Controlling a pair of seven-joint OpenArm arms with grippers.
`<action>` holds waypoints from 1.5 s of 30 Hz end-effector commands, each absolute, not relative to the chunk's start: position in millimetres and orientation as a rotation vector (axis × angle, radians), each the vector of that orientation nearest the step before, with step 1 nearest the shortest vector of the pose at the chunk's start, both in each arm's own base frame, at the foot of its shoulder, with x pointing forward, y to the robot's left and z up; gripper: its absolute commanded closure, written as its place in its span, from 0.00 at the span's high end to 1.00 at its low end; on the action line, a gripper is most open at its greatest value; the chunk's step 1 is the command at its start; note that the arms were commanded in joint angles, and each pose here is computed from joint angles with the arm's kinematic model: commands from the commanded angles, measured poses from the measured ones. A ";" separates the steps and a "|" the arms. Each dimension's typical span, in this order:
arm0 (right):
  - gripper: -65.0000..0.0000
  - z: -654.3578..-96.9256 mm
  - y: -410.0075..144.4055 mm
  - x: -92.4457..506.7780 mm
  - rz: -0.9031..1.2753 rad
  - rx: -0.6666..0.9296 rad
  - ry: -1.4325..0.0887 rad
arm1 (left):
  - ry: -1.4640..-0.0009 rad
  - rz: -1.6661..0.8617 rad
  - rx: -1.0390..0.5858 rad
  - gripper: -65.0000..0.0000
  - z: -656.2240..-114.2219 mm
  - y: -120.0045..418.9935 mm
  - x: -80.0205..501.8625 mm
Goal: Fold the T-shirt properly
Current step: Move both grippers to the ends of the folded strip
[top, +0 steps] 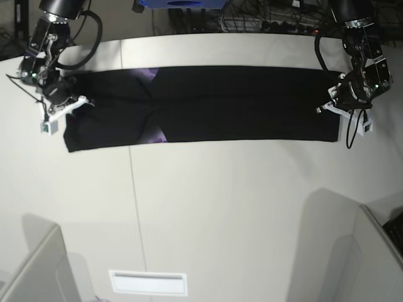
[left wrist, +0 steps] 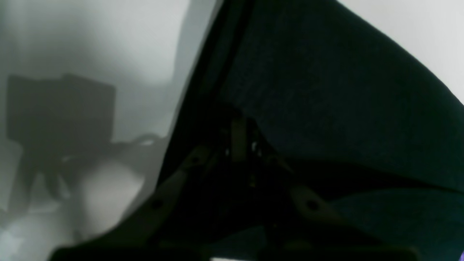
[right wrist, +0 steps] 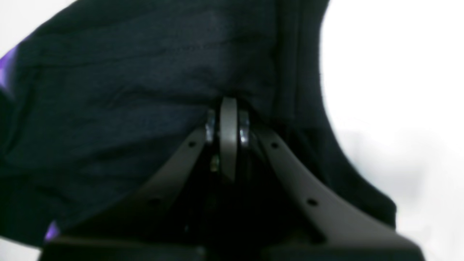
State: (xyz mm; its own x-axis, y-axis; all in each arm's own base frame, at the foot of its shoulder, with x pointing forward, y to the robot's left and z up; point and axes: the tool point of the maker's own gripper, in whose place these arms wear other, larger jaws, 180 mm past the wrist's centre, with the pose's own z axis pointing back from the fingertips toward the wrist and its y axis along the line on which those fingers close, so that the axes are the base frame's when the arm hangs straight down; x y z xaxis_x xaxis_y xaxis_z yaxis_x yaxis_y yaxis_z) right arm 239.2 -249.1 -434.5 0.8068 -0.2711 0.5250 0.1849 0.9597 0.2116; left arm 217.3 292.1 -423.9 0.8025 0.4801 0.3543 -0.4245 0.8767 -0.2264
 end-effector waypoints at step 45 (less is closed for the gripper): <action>0.00 -342.7 -180.2 254.8 -0.041 0.171 -0.784 | -0.417 0.534 -0.232 0.97 -405.7 314.4 202.1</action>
State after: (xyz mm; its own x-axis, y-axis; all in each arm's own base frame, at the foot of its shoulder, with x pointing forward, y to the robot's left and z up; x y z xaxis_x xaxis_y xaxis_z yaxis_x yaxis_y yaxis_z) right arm 248.0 -179.1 -353.1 0.7386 -0.1034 0.6662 -0.0175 0.9849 0.1724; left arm 202.8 309.6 -408.7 0.7744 0.5460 0.3196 -0.4464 0.8295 -0.3356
